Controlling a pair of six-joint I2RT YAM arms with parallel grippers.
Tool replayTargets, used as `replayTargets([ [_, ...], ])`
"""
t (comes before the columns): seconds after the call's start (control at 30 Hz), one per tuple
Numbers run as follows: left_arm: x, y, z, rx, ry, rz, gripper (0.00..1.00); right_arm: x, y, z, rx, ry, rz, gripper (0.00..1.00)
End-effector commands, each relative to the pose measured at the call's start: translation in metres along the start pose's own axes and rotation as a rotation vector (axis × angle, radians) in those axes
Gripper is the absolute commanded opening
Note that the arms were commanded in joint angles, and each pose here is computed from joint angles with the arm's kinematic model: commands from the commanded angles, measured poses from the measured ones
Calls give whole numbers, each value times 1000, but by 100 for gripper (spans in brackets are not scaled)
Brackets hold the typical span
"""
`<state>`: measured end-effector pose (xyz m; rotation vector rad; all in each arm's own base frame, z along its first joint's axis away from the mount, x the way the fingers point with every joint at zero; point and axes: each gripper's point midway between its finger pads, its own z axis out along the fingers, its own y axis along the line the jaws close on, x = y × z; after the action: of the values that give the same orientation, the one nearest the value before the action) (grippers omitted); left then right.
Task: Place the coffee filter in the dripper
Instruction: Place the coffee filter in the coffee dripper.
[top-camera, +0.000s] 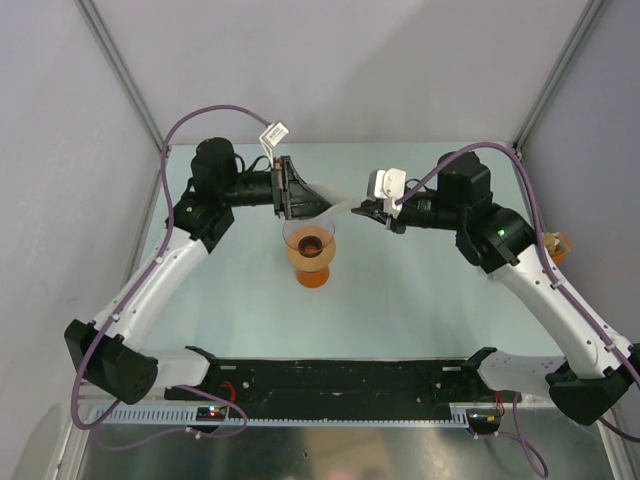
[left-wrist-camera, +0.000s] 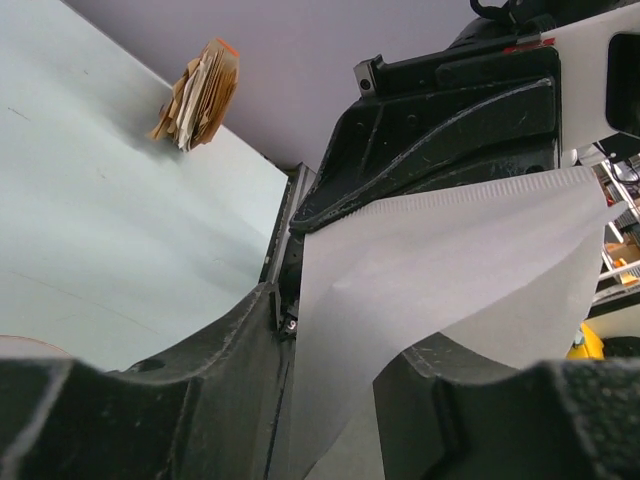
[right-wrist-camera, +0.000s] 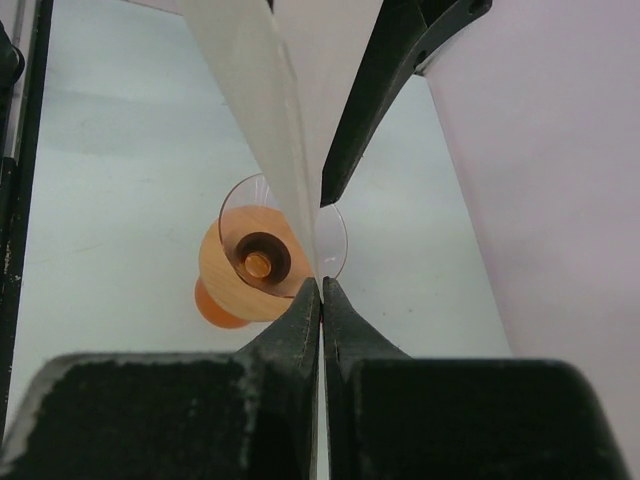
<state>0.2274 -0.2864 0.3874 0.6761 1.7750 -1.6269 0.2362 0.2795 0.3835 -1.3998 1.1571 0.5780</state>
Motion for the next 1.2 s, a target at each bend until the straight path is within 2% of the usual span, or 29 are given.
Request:
replayTargets([
  [0.0,-1,-11,-3,10,-14,56,47,-19,-8,-8,49,-45,-66,0],
  [0.07,-1,-10,-2,8,-15,57,43,-20,-8,-9,48,-50,-73,0],
  [0.27,-9,-14,-1,-7,-43,107,8,-19,-13,-4,65,-51,-70,0],
  [0.33,-16,-13,-3,-34,-76,134,2,-19,-17,-5,90,-44,-57,11],
  [0.5,-49,-6,-16,-207,-235,279,0,-9,-33,-28,206,-8,107,69],
  [0.57,-63,2,-25,-315,-284,370,0,-7,-42,-41,284,-3,219,79],
  [0.67,-76,15,-32,-479,-310,545,0,-3,-58,-56,419,5,395,83],
  [0.77,-86,33,-40,-681,-282,772,0,-15,-62,-65,422,-19,529,87],
  [0.83,-93,43,-45,-797,-260,868,0,-26,-62,-68,391,-43,606,95],
  [0.97,-105,51,-49,-909,-244,958,0,-42,-63,-76,381,-99,610,99],
  [1.07,-109,49,-47,-939,-241,1004,0,-45,-73,-82,458,-142,592,99],
  [1.17,-108,47,-40,-948,-231,1042,0,-41,-86,-77,551,-113,582,100],
])
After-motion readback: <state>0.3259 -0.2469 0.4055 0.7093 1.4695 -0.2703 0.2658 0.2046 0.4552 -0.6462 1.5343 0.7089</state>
